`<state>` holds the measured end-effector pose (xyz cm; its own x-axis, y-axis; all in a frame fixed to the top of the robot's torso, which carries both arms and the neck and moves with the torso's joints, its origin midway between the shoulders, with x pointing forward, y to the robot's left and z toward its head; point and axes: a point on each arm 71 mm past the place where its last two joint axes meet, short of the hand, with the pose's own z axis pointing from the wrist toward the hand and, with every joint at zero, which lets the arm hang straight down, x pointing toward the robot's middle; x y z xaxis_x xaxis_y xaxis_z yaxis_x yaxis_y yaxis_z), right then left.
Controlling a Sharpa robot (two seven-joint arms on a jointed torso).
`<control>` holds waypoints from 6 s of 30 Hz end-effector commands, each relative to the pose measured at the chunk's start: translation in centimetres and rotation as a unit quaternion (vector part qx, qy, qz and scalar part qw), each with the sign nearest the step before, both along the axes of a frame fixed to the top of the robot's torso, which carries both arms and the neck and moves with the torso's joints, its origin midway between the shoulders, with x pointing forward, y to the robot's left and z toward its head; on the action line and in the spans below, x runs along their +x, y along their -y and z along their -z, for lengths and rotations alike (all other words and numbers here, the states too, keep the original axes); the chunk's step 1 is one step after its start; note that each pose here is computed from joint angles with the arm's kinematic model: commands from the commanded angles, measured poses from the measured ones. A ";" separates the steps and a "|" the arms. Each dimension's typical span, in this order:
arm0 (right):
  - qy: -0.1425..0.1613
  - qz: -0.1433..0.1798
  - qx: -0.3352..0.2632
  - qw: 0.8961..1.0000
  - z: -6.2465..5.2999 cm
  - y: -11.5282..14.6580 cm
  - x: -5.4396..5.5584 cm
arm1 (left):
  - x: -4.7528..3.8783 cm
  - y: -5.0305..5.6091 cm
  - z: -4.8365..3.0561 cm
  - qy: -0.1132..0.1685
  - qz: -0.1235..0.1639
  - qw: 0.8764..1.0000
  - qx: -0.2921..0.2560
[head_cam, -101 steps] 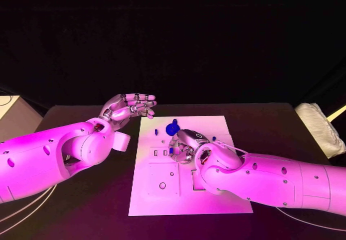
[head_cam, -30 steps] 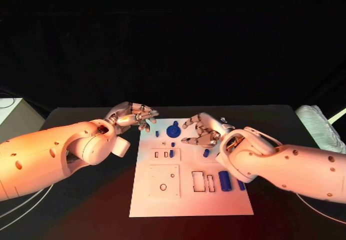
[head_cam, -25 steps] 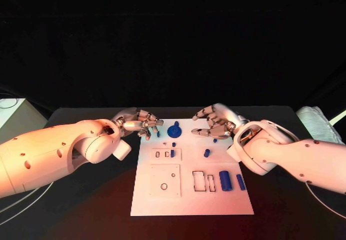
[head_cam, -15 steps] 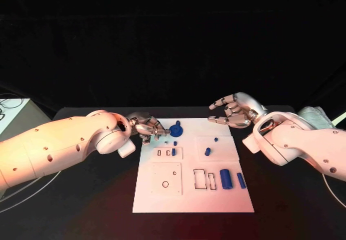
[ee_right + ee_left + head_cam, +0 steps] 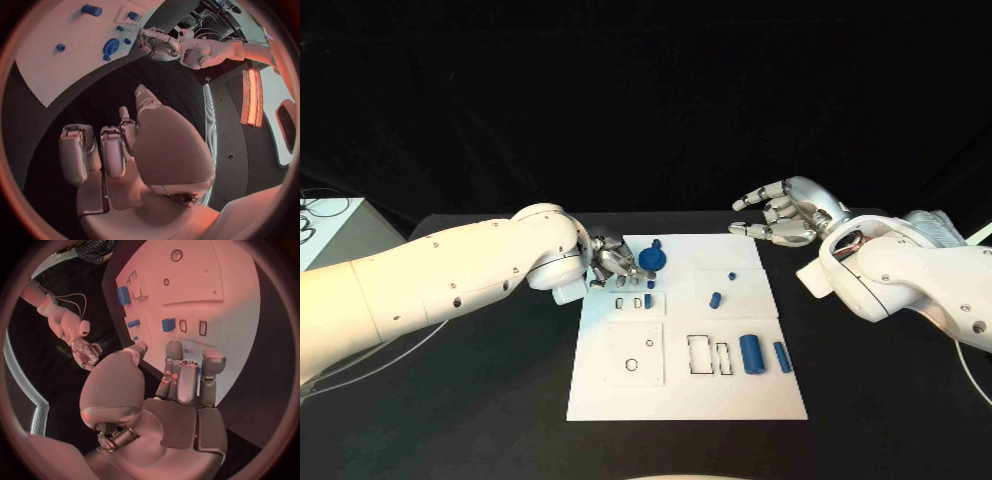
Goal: Assemble the parts on the task board
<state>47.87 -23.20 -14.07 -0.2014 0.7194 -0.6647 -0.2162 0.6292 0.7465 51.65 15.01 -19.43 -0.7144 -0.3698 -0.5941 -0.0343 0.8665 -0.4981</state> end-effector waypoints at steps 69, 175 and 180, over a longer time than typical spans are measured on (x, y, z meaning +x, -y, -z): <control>-0.029 -0.020 -0.028 0.999 0.9 -1.7 0.5 | 0.60 3.7 1.02 -0.044 0.076 0.991 0.102; -0.029 -0.022 -0.038 0.999 1.4 -1.6 0.5 | -1.02 0.9 2.56 -0.011 0.020 0.995 0.093; -0.029 -0.022 -0.039 0.999 1.5 -1.6 0.5 | -1.08 1.0 2.74 -0.014 0.022 0.995 0.094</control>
<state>48.44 -21.80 -15.50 -0.2619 0.6671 -0.6974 -0.1889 0.6732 0.7149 50.82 14.17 -21.82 -0.7266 -0.2451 -0.6419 -0.0156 0.9399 -0.3412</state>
